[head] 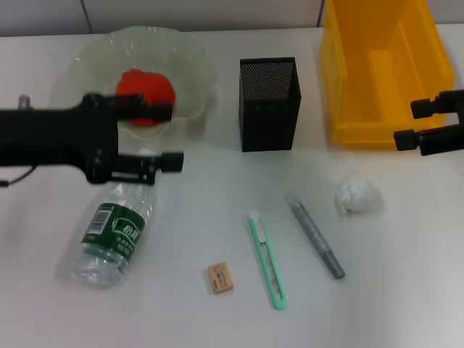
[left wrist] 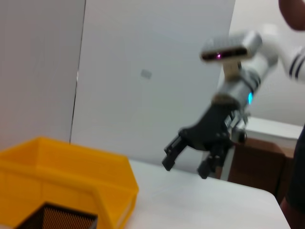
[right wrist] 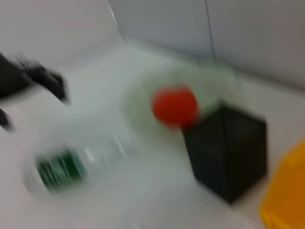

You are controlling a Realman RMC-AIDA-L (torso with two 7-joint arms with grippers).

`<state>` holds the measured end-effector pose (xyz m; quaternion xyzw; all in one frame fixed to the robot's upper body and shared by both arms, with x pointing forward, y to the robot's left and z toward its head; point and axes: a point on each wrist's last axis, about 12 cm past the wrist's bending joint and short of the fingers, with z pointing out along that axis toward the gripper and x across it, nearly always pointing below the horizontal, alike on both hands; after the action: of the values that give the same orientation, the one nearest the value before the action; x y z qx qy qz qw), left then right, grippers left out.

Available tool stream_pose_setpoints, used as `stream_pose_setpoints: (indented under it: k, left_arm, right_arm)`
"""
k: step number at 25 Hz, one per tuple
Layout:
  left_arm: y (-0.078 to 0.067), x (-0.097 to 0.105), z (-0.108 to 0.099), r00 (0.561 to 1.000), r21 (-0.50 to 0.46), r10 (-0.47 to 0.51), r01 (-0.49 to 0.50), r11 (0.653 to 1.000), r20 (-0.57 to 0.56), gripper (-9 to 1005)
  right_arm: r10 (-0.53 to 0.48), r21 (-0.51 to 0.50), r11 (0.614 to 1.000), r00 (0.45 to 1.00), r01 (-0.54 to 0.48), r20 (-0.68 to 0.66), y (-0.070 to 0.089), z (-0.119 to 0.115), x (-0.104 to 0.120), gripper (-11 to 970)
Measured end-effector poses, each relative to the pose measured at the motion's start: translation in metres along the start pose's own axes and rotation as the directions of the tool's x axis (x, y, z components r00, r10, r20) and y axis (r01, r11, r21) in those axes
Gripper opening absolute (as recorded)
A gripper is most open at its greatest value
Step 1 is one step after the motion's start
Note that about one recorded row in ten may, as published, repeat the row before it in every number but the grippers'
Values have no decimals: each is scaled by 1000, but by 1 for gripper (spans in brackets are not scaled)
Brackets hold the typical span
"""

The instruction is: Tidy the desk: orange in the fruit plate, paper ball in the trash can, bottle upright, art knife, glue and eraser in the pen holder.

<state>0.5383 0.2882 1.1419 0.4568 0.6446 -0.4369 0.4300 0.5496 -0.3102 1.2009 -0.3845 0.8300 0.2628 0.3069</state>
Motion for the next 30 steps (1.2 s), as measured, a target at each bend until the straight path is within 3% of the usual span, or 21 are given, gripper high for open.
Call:
stream_pose_setpoints:
  k: [2, 4, 5, 7, 10, 11, 15, 20, 24, 27, 29, 30]
  left_arm:
    - [-2, 4, 0, 1000, -2, -11, 11, 1000, -5, 841]
    - [-4, 11, -1, 1000, -9, -26, 26, 1000, 1, 841]
    - [-6, 14, -2, 1000, -14, -30, 30, 999, 4, 841]
    - [-8, 18, -3, 999, -19, -36, 36, 999, 6, 840]
    - [-11, 23, -5, 999, -31, -51, 51, 998, 4, 840]
    - [-11, 23, -5, 999, -31, -51, 51, 998, 4, 840]
    - [-12, 28, -7, 998, -45, -65, 66, 997, 2, 840]
    - [-13, 33, -8, 996, -62, -86, 86, 994, 1, 840]
    - [-12, 35, -8, 995, -73, -96, 96, 993, -2, 839]
    - [-11, 36, -9, 995, -83, -97, 97, 992, -1, 839]
    - [-11, 36, -9, 995, -86, -99, 99, 991, 0, 839]
    - [-11, 36, -10, 995, -87, -102, 102, 991, -1, 839]
  right_arm:
    - [-8, 27, 1000, 998, 9, -63, 2, 2, -9, 737]
    - [-17, 93, 995, 976, 38, -216, 5, 13, -27, 735]
    - [-34, 120, 990, 944, 78, -329, 10, 29, -39, 734]
    - [-41, 131, 987, 931, 95, -364, 10, 37, -43, 732]
    - [-81, 128, 980, 888, 154, -453, 11, 77, -47, 729]
    - [-81, 128, 980, 888, 154, -453, 11, 77, -47, 728]
    - [-106, 85, 982, 864, 169, -493, 8, 116, -42, 724]
    - [-127, 49, 982, 838, 180, -531, 7, 142, -37, 719]
    - [-139, 45, 980, 833, 192, -535, 7, 145, -36, 715]
    - [-146, 40, 980, 838, 196, -526, 8, 141, -39, 653]
    - [-145, 34, 982, 857, 185, -495, 12, 129, -45, 612]
    - [-110, 57, 988, 904, 146, -413, 13, 104, -57, 591]
